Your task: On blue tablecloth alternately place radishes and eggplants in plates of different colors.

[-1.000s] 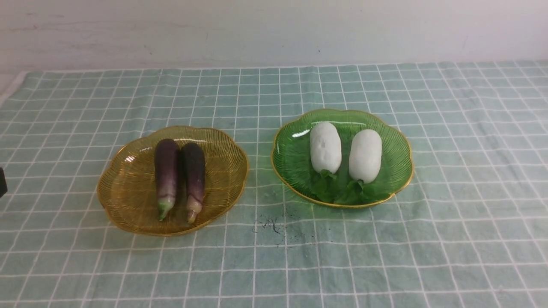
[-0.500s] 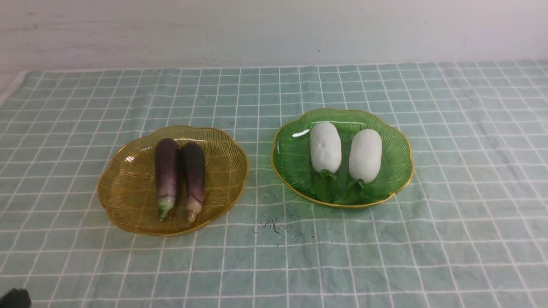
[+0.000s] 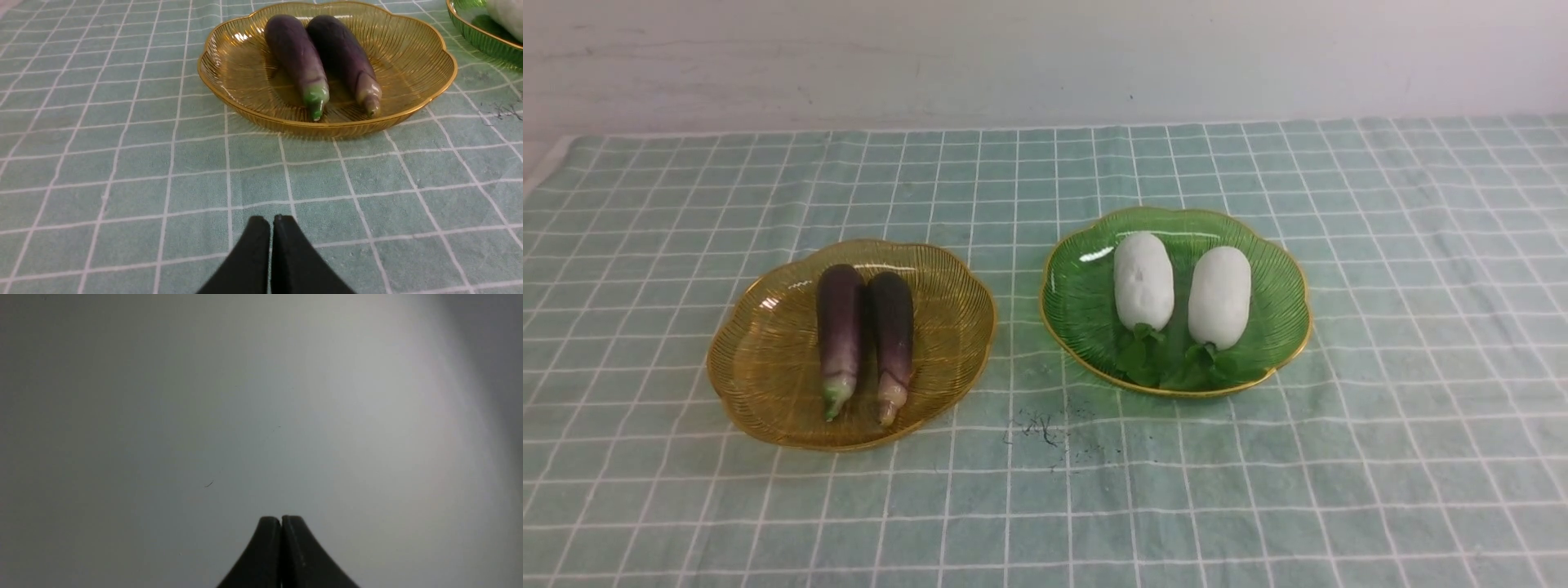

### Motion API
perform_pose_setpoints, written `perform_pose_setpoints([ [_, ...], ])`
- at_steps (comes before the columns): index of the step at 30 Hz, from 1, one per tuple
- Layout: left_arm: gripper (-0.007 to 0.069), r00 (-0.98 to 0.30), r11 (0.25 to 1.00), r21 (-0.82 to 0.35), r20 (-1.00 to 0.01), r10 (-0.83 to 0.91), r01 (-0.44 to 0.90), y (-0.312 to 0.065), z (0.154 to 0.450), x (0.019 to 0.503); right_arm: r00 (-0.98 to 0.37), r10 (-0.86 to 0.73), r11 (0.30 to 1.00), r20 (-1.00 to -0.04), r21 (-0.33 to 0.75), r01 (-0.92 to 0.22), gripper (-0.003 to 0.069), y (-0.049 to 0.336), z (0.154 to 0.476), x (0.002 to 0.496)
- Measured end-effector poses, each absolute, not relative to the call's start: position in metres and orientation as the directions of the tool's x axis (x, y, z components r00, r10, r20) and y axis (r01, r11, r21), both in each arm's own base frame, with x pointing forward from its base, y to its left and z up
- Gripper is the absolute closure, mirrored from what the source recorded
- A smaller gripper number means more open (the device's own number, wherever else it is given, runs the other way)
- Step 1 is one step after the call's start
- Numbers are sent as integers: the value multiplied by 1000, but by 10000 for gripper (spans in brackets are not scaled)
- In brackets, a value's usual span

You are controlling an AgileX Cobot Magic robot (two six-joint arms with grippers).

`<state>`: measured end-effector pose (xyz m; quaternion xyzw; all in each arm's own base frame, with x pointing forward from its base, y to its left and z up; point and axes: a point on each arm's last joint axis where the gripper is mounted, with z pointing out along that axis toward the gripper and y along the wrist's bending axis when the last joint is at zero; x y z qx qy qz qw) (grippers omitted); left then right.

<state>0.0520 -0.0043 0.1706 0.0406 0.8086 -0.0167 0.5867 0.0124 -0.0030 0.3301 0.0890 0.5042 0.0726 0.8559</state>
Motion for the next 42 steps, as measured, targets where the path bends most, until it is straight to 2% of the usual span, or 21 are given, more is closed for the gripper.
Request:
perform_pose_setpoints([
  [16,633,-308,996,19,-950,45,85,-4,171,52,479,214,974,-851,225,-35,673,-3,330,12],
  [19,633,-308,996,19,-950,45,85,-4,171,52,482,175,981,-858,191,-16,673,-3,330,12],
  [21,633,-308,996,19,-950,45,85,-4,171,52,465,45,996,-884,72,42,673,-2,327,14],
  [23,633,-308,996,19,-950,45,85,-4,171,52,423,-63,996,-904,-31,82,673,-2,320,19],
  [26,633,-308,996,19,-950,45,85,-4,171,52,288,-217,975,-933,-193,111,673,-1,295,30],
  [28,633,-308,996,19,-950,45,85,-4,171,52,202,-246,968,-948,-230,102,673,-1,275,38],
  [31,633,-308,996,19,-950,45,85,-4,171,52,93,-234,971,-968,-227,81,673,-2,247,46],
  [33,633,-308,996,19,-950,45,85,-4,171,52,-20,-192,979,-981,-193,61,673,-3,216,52],
  [36,633,-308,996,19,-950,45,85,-4,171,52,-122,-138,989,-983,-144,44,673,-4,190,55],
  [39,633,-308,996,19,-950,45,85,-4,171,52,-179,-85,996,-980,-86,0,673,-1,181,55],
  [42,633,-308,996,19,-950,45,85,-4,171,52,-192,-85,996,-978,-77,-44,673,1,181,55],
])
